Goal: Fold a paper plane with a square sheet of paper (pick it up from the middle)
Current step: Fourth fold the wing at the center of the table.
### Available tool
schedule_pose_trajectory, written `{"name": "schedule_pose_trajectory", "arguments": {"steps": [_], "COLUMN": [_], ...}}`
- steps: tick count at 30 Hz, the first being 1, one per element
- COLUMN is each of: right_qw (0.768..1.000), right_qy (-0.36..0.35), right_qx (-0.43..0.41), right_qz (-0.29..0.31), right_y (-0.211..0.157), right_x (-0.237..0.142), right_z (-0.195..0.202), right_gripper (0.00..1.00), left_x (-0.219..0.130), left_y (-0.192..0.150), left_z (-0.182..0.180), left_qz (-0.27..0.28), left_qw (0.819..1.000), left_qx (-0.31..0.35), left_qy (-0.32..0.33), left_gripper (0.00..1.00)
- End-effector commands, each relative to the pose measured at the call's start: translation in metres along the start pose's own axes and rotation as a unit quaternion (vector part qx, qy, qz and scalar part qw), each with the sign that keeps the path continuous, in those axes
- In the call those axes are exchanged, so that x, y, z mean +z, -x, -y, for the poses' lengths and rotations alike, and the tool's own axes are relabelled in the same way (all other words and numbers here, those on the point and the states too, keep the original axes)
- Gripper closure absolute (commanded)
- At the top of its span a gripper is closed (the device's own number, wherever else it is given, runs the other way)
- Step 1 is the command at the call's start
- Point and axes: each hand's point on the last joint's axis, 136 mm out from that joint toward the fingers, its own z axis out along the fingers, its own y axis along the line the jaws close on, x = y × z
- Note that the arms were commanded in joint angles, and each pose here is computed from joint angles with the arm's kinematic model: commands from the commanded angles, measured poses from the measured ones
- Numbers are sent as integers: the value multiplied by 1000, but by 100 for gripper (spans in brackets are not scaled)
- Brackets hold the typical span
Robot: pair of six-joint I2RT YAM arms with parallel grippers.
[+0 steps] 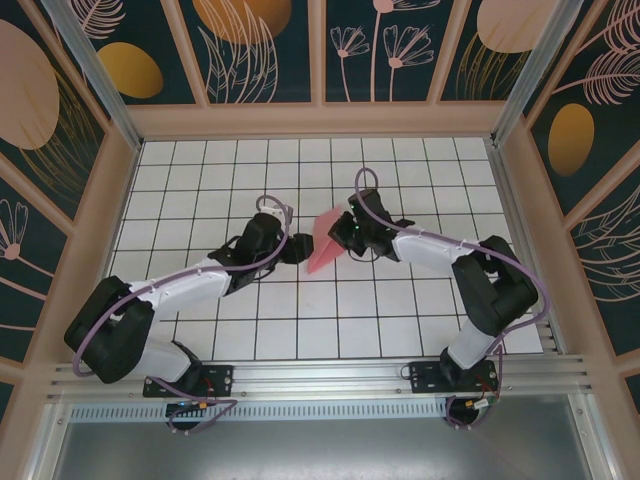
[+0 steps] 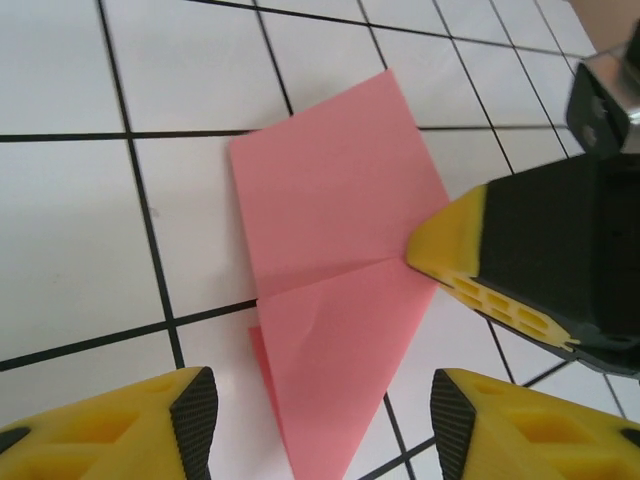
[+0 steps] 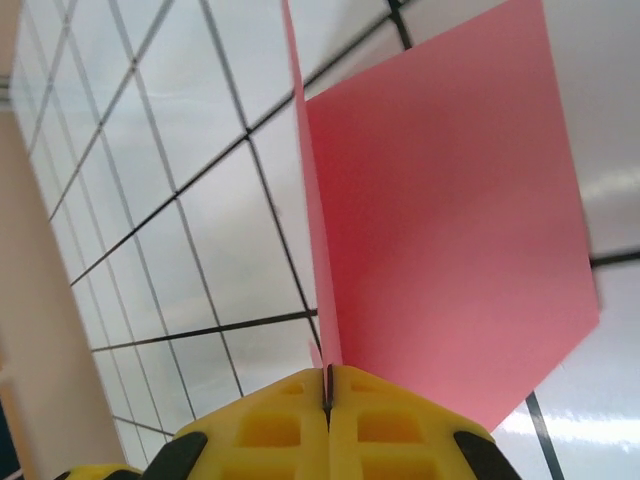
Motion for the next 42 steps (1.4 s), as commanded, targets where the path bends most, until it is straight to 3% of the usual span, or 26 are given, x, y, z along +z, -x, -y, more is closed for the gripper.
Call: {"name": "schedule_pose_trajectory", "arguments": {"steps": [1,8,15,22,34,42], "right_qw": [997,992,985,984,983,984], "right_qy": [-46,-50,-62,-69,-71,-56], "right_qx": [63,117,158,165,164,156], "right_qz": [17,-1,-7,-22,-47,-57], "right_y": [-2,-13,-17,-20,-27,-24], "right_x": [3,14,19,23,27,22], "right_z": [15,15,16,10,5,-3], "right_gripper": [100,100,100,100,100,81], "left_x": [-3,8,22,40,57,57], "left_y": [19,-1,-19,-34,-36,-39], "left_z": [18,13,16,8,-4,-12], "left_qz": [53,64,46,6,-7,-9], "left_qw": [994,987,979,974,976,977], "left_qx": [78,133,175,208,212,210], "left_qy": [-48,-72,-99,-87,-55,-41], "left_gripper": [38,43,44,46,63,79]}}
